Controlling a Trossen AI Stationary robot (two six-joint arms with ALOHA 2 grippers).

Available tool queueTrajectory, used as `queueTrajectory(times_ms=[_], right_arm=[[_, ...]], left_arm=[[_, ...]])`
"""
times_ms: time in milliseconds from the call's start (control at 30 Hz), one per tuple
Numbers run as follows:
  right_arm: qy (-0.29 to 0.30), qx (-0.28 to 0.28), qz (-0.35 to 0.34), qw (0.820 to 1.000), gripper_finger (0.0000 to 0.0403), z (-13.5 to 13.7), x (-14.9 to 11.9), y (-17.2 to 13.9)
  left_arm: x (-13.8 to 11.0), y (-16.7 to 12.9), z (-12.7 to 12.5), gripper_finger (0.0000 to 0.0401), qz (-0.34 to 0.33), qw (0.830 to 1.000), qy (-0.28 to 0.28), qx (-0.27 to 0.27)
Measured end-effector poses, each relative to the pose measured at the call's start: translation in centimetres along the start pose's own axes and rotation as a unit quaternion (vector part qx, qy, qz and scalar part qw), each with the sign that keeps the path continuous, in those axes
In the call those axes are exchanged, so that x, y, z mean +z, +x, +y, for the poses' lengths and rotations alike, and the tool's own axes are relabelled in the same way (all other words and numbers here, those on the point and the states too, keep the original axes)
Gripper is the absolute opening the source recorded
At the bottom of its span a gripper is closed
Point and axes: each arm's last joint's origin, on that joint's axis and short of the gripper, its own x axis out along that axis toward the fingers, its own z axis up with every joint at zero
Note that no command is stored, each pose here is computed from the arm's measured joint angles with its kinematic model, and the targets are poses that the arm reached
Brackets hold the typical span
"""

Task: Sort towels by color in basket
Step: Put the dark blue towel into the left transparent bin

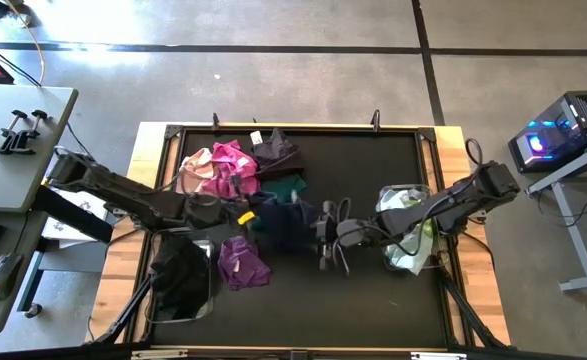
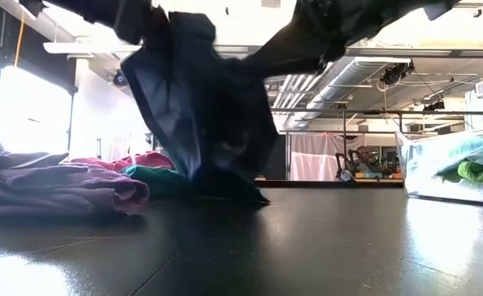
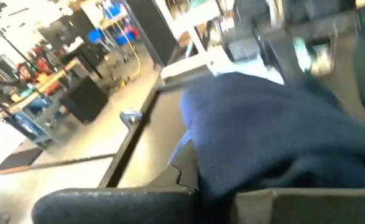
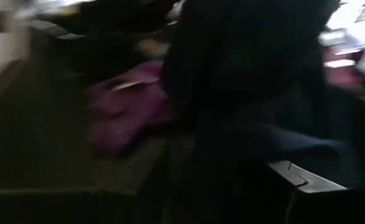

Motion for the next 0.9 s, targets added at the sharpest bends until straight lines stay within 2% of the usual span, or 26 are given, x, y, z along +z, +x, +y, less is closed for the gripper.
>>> queueTrajectory(times_ms=[100, 300, 567, 667, 800, 900], right_arm=[[-0.003, 0.018, -0.009, 1.000, 0.0181, 0.0, -0.1, 0.6], [-0.079, -0.039, -0.036, 0.995, 0.0181, 0.7, 0.1, 0.6], [-0.137, -0.002, -0.107, 0.985, 0.0181, 4.2, 1.5, -2.1], [-0.140, -0.024, -0.140, 0.980, 0.0181, 4.8, 2.3, -3.1], [-0.110, -0.067, -0.180, 0.975, 0.0181, 3.0, 3.6, -2.8], [-0.074, -0.049, -0.182, 0.979, 0.0181, 0.8, 3.8, -1.4]], left_arm=[[0.8, -1.0, 1.0, 0.0002, -0.023, 1.000, -0.017, 0.009], [2.1, -2.8, 2.7, 0.0001, -0.073, 0.996, -0.050, 0.019], [1.9, -3.1, 3.3, 0.0001, -0.061, 0.997, -0.037, 0.023], [1.6, -2.6, 3.0, 0.0001, -0.049, 0.998, -0.029, 0.019], [1.6, -2.0, 2.3, 0.0001, -0.062, 0.998, -0.020, -0.011], [1.7, -1.5, 1.8, 0.0001, -0.079, 0.996, -0.010, -0.039]])
